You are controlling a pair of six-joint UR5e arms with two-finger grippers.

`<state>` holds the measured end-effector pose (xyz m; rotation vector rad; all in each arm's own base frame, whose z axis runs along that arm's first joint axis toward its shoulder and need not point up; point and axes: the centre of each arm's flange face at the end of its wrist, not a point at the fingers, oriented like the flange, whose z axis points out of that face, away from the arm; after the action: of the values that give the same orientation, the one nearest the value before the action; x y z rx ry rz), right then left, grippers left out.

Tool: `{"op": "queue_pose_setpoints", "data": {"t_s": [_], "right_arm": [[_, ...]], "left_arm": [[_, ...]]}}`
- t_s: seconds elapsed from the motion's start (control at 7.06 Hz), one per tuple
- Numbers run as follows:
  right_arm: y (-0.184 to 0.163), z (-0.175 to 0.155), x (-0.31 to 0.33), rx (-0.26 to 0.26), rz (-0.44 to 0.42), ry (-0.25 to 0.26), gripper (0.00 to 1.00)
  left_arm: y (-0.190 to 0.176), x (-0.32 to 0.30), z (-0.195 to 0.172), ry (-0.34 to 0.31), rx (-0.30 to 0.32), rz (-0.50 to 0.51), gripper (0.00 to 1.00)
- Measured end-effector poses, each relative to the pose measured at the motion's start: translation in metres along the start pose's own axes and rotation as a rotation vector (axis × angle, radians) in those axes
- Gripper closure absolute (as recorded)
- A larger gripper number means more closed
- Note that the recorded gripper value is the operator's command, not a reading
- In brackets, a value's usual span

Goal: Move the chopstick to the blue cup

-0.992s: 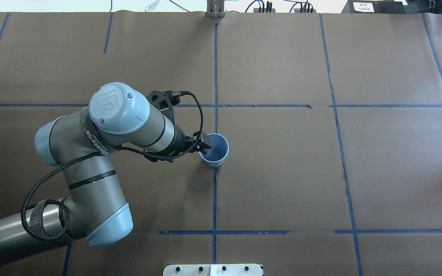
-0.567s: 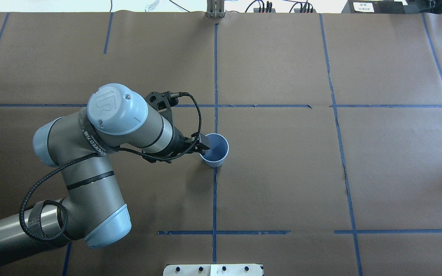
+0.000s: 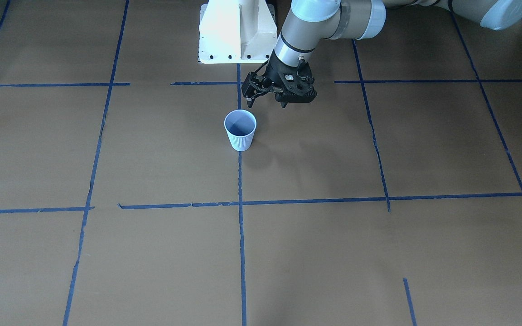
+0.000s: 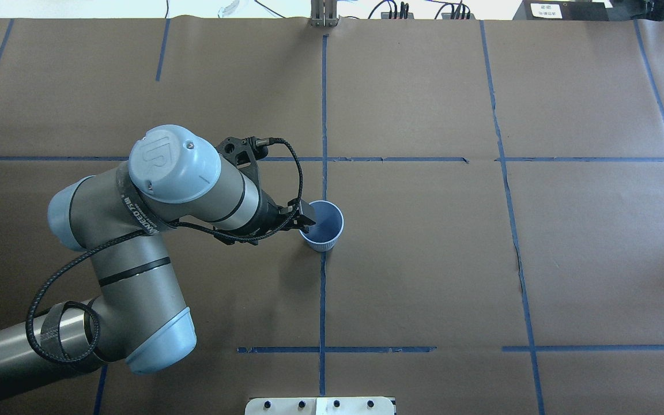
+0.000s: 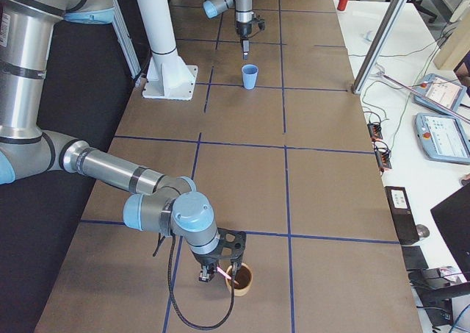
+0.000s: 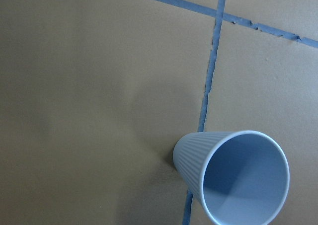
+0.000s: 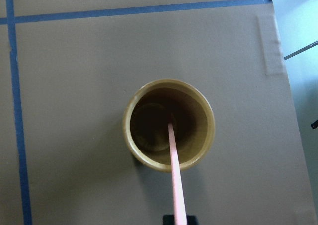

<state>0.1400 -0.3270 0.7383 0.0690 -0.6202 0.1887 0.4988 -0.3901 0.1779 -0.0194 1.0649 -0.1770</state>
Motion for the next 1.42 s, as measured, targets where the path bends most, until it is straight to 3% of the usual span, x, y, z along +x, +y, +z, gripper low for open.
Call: {"op": "queue_pose_setpoints", "data": {"t_s": [0.57, 0.85, 1.13, 1.42], "right_arm": [[0.001, -0.055, -0.004, 0.11, 0.025, -0.006, 1.0], [0.0, -0.105, -0.033, 0.129, 0.044, -0.052, 1.0], [0.004, -0.164, -0.083, 0.088, 0.084, -0.165, 1.0], [0.007, -0.183, -0.117, 0.044, 0.116, -0.343, 1.0]], "left_arm": [[0.001, 0.001, -0.002, 0.003, 0.001, 0.0, 0.0], [0.001, 0.0, -0.001, 0.003, 0.0, 0.0, 0.0], [0.001, -0.002, 0.0, 0.0, 0.0, 0.0, 0.0], [0.001, -0.007, 0.001, 0.004, 0.001, 0.002, 0.0]]}}
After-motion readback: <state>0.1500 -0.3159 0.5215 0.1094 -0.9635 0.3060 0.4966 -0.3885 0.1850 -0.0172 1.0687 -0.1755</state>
